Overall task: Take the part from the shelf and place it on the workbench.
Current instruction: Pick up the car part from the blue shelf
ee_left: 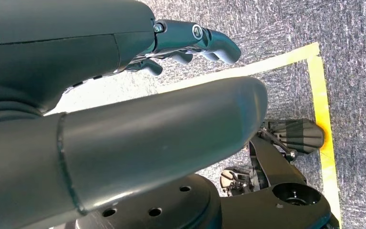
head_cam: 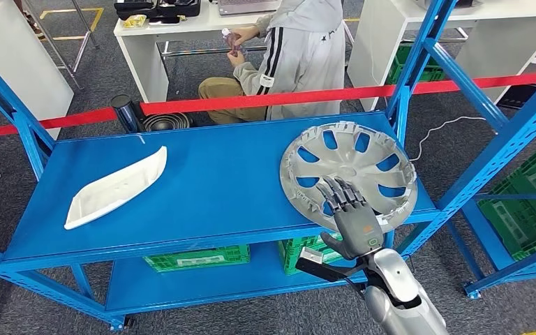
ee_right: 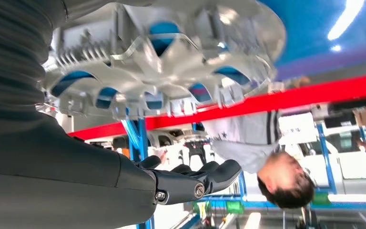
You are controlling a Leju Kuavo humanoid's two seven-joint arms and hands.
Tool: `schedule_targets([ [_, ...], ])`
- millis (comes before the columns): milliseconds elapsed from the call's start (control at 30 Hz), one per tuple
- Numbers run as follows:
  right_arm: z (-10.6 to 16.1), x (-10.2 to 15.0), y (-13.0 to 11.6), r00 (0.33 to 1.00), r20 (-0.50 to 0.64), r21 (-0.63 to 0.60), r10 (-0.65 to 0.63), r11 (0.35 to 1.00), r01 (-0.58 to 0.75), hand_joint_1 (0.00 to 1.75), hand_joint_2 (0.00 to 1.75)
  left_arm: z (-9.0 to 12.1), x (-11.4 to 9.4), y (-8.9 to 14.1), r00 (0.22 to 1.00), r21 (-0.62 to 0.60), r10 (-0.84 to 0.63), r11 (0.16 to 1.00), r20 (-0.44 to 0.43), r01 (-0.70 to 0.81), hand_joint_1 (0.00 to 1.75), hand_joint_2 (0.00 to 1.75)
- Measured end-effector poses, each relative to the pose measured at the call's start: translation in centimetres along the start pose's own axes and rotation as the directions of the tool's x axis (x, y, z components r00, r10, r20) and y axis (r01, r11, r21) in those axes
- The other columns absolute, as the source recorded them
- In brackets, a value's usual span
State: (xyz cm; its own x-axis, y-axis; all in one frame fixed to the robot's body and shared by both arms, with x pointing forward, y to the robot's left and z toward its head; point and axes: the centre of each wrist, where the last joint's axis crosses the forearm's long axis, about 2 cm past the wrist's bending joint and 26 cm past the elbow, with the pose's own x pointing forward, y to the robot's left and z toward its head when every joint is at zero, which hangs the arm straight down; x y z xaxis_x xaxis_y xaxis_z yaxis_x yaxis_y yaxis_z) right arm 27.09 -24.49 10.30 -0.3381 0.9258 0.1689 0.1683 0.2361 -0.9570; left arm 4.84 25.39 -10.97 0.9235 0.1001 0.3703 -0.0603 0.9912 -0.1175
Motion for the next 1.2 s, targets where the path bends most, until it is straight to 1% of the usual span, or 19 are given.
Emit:
schedule_targets([
  [133, -0.2, 0.3, -0.2, 1.000, 0.007, -0.018, -0.008, 1.000, 0.008, 0.00, 1.75, 0.0, 0.0, -0.1, 1.000, -0.001, 0.001, 1.000, 0.000, -0.001, 0.00, 0.00],
  [300, -0.3, 0.6, -0.5, 0.998, 0.059, -0.100, 0.014, 0.995, -0.008, 0.00, 1.75, 0.0, 0.0, -0.1, 1.000, -0.003, -0.006, 1.000, 0.002, 0.006, 0.00, 0.00],
  [400, -0.4, 0.6, -0.4, 0.998, 0.054, -0.102, 0.016, 0.995, -0.010, 0.00, 1.75, 0.0, 0.0, -0.1, 1.000, -0.004, -0.013, 1.000, 0.001, 0.013, 0.00, 0.00],
  [567, -0.5, -0.4, 0.6, 1.000, -0.014, -0.072, 0.028, 0.997, -0.029, 0.00, 1.75, 0.0, 0.0, -0.1, 1.000, -0.008, -0.022, 1.000, 0.003, 0.022, 0.00, 0.00],
  [800, -0.8, -3.5, 2.8, 0.983, -0.141, 0.038, 0.119, 0.993, -0.115, 0.00, 1.75, 0.0, 0.0, -0.1, 1.000, -0.009, -0.021, 1.000, 0.004, 0.021, 0.00, 0.00],
  [900, -1.1, -4.7, 3.1, 0.968, -0.191, 0.094, 0.163, 0.985, -0.148, 0.00, 1.75, 0.0, 0.0, -0.1, 1.000, -0.013, -0.019, 1.000, 0.003, 0.020, 0.00, 0.00],
  [1000, -1.3, -5.8, 3.1, 0.955, -0.232, 0.144, 0.182, 0.978, -0.151, 0.00, 1.75, 0.0, 0.1, -0.1, 1.000, -0.017, -0.020, 1.000, -0.001, 0.020, 0.00, 0.00],
  [1200, -1.1, -7.8, 2.8, 0.927, -0.309, 0.189, 0.210, 0.969, -0.157, 0.00, 1.75, 0.0, 0.1, -0.1, 1.000, -0.019, -0.024, 1.000, -0.006, 0.024, 0.00, 0.00],
])
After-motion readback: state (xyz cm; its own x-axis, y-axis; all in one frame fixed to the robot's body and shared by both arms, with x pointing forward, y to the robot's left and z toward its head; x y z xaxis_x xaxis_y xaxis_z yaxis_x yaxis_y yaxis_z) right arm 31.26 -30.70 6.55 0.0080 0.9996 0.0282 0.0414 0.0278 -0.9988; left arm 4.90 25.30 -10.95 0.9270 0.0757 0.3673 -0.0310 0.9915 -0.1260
